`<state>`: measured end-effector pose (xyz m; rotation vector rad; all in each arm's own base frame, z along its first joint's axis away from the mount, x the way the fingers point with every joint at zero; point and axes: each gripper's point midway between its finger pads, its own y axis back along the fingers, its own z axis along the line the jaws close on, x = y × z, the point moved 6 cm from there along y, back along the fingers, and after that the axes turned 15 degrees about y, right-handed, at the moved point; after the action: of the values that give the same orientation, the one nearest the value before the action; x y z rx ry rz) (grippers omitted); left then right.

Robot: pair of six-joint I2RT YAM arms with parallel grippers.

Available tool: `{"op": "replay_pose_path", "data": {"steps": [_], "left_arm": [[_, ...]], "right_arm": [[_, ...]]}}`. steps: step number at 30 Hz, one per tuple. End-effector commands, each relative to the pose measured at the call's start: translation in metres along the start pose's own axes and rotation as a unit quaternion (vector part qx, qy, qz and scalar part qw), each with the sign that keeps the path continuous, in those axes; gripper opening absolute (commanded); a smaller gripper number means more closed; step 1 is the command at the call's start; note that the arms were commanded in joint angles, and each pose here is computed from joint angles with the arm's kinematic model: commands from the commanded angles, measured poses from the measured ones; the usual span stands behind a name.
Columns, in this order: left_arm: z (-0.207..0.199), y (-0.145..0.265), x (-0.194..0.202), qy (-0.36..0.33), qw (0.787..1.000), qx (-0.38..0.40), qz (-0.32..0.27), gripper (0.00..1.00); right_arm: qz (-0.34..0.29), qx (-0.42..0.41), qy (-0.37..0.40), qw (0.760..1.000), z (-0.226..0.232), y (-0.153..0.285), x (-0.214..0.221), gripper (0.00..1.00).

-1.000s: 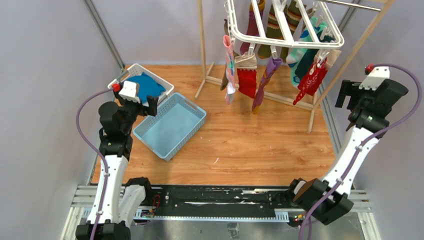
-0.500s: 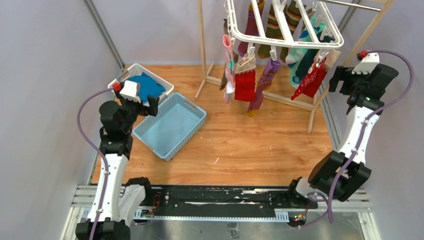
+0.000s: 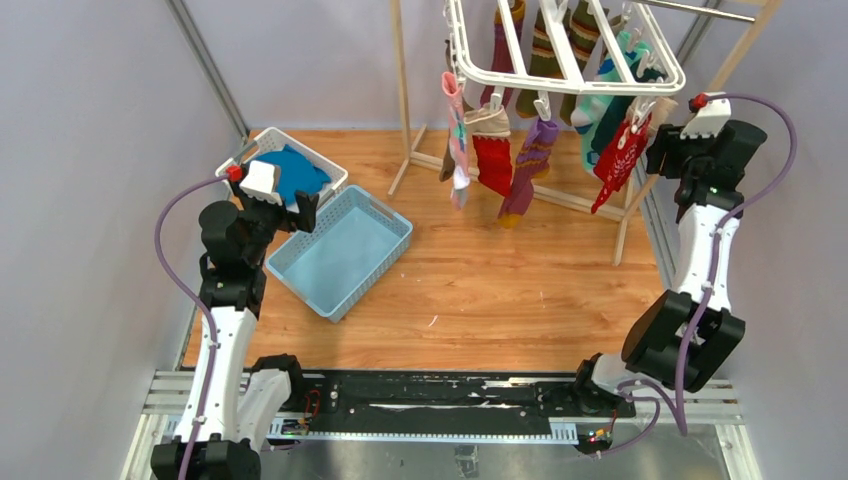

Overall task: Remove the socks clipped to the hanger
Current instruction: Adjust the clothesline at the center of the board.

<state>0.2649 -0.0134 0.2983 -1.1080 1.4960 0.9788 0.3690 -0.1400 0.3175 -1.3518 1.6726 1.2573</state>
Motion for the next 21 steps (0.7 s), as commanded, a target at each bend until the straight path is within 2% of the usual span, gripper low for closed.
{"op": "replay_pose_path", "data": {"steps": [1, 6, 12, 21], "left_arm": [[-0.003, -0.003, 0.001, -0.002, 1.0, 0.014, -0.008, 1.0], [-0.003, -0.003, 0.001, -0.001, 1.0, 0.017, -0.007, 1.0], [-0.004, -0.004, 0.002, -0.001, 1.0, 0.021, -0.006, 1.0], [-0.005, -0.003, 0.003, 0.001, 1.0, 0.026, -0.004, 1.0]], "right_arm": [[-0.03, 0.006, 0.015, 0.999, 0.009, 0.005, -0.017, 0.54], [-0.022, 0.007, 0.017, 1.0, 0.013, 0.014, -0.014, 0.34], [-0.005, -0.005, 0.012, 1.0, 0.024, 0.032, -0.009, 0.32], [0.032, 0.002, 0.02, 0.999, 0.038, 0.066, 0.003, 0.0]]}}
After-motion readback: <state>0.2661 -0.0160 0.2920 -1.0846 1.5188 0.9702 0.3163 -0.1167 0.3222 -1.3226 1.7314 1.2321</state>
